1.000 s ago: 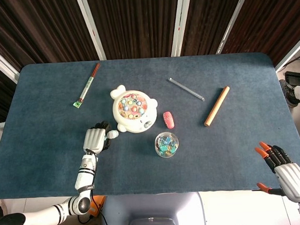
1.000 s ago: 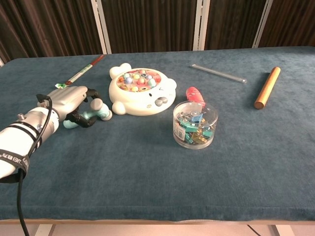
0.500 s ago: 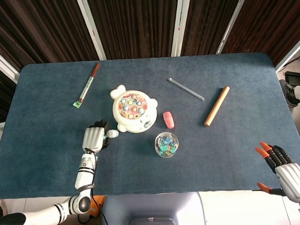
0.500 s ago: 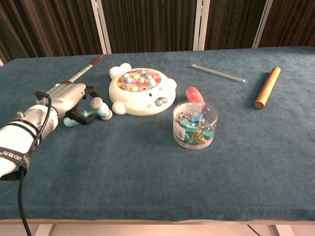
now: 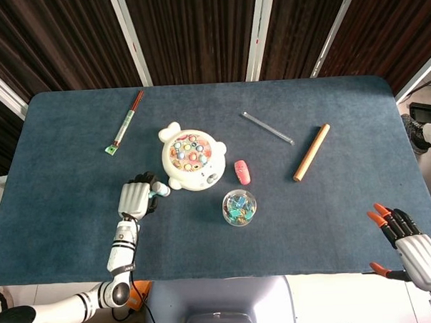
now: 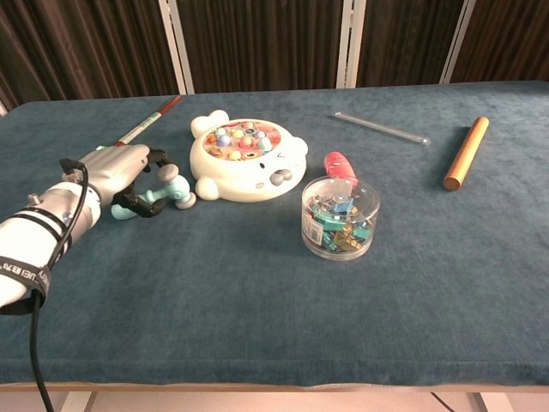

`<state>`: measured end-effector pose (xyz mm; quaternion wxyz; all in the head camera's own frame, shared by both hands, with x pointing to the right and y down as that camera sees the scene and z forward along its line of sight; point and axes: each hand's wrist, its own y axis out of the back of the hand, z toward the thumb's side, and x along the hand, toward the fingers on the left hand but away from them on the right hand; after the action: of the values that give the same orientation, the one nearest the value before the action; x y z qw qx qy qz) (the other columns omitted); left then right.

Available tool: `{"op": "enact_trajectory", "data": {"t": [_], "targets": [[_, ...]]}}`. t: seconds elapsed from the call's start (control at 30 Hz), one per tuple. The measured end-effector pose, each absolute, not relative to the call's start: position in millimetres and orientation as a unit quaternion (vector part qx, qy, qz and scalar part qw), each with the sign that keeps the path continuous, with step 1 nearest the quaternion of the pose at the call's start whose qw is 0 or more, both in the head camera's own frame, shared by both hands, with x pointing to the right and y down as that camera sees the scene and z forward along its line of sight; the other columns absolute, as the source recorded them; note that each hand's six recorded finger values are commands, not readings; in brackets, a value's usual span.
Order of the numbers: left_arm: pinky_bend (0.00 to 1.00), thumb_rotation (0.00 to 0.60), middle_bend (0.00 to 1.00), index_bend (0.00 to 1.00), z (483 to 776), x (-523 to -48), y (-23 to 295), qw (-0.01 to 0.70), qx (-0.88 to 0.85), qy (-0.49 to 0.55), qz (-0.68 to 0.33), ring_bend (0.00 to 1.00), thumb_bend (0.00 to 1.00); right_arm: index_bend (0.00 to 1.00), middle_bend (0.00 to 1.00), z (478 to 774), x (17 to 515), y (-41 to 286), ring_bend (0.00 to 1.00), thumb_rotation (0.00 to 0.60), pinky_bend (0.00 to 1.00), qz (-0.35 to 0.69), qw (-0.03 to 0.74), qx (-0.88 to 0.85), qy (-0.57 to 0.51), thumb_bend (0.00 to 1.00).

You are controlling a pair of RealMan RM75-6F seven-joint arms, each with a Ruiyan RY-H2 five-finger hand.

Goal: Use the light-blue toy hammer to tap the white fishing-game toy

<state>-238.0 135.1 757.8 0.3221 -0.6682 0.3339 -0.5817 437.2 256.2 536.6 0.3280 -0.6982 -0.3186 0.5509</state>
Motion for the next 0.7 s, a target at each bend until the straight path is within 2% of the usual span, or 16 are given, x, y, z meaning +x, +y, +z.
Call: {"op": "enact_trajectory", "data": {"t": [0.1,0.23,0.3,0.43,0.57,0.7], "targets": [[0.34,0.600,0.16,0.23,754.2,-237.2,134.7,0.328,-0.669,0.335,-0.576,0.18,0.39,0.00,0.00,536.7,436.9,256.3,0.00,0.600,0.00,0.551,0.328,-0.698,-0.318,0.32],[0.27,0.600,0.03,0.08,741.8,-238.7,135.2,0.344,-0.672,0.336,-0.563,0.04,0.39,0.00,0.00,535.9,437.7,256.2,0.00,0.600,0.00,0.551,0.329,-0.698,-0.319,0.32],[0.19,0.600,0.00,0.05,728.7,-243.8,137.6,0.357,-0.675,0.338,-0.550,0.00,0.41,0.00,0.00,536.0,438.3,256.2,0.00,0.600,0.00,0.551,0.329,-0.697,-0.319,0.32],[0.06,0.600,0.00,0.03,689.3,-275.0,151.3,0.390,-0.672,0.345,-0.526,0.00,0.44,0.00,0.00,536.8,437.9,257.4,0.00,0.600,0.00,0.553,0.329,-0.697,-0.317,0.32],[0.01,0.600,0.00,0.03,637.1,-347.2,195.4,0.414,-0.657,0.354,-0.522,0.00,0.43,0.00,0.00,537.7,436.1,258.8,0.00,0.600,0.00,0.555,0.334,-0.694,-0.314,0.32],[0.00,0.600,0.00,0.04,598.5,-397.1,254.7,0.387,-0.657,0.388,-0.518,0.00,0.42,0.00,0.00,541.2,433.0,259.4,0.00,0.600,0.00,0.561,0.341,-0.686,-0.312,0.32]]}}
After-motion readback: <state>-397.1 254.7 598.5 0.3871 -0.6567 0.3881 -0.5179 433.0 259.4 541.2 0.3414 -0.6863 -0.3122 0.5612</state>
